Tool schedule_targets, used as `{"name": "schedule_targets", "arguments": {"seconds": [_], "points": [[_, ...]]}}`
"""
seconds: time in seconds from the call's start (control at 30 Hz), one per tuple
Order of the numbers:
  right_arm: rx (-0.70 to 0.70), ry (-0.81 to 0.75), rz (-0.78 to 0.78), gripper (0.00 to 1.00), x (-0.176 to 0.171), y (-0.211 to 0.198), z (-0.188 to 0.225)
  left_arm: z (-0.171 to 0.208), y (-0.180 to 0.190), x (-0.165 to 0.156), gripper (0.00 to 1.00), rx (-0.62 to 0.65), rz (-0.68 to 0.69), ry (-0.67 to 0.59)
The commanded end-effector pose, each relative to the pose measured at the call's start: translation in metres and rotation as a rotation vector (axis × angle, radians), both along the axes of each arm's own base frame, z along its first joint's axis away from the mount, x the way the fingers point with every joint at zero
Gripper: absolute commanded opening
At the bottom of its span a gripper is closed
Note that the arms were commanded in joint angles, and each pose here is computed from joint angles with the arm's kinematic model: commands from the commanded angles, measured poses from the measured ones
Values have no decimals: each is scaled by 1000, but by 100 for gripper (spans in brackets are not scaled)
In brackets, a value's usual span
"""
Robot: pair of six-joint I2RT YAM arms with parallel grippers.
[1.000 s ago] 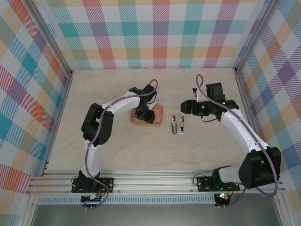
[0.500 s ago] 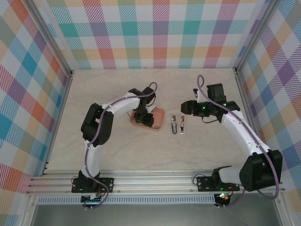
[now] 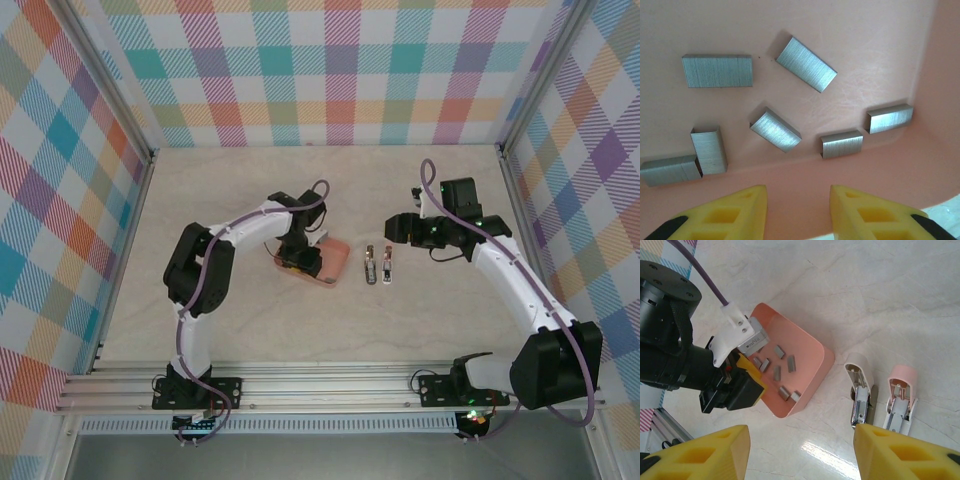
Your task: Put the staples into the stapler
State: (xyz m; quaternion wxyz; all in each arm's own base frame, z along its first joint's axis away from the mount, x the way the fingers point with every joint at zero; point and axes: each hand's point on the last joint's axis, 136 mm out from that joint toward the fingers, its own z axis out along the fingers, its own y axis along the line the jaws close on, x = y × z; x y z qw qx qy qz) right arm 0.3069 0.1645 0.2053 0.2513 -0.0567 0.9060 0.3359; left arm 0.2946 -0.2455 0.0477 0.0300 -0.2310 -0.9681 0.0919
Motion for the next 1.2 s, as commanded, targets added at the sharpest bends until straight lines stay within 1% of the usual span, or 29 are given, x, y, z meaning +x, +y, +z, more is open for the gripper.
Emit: {"name": "schedule_targets", "arguments": {"seconds": [0.0, 0.17, 0.27, 0.33, 0.5, 0.63, 0.73, 0.87, 1.0, 1.17], "points": [[0, 9, 8, 57, -8, 5, 4, 7, 1, -18, 37, -4, 9, 31], [-43, 22, 28, 57, -12, 13, 1, 9, 6, -26, 37, -3, 27, 31], [-73, 19, 48, 57, -15, 21, 1, 17, 7, -26, 38, -19, 39, 7], [-95, 15, 63, 57, -17, 27, 1, 26, 6, -23, 38, -35, 41, -30], [-129, 24, 109, 57, -21, 46, -1, 57, 7, -1, 42, -84, 72, -185], [-114, 56, 132, 57, -25, 60, -2, 77, 7, 11, 45, -146, 122, -284], [-126, 56, 143, 56, -25, 69, -2, 90, 13, 19, 46, -196, 182, -351], [-135, 73, 159, 54, -29, 84, -1, 103, 30, 27, 48, -261, 289, -426], [-167, 92, 159, 53, -29, 99, -6, 108, 55, 34, 50, -310, 400, -455], [-258, 121, 170, 53, -29, 118, -17, 107, 90, 43, 53, -353, 529, -489]]}}
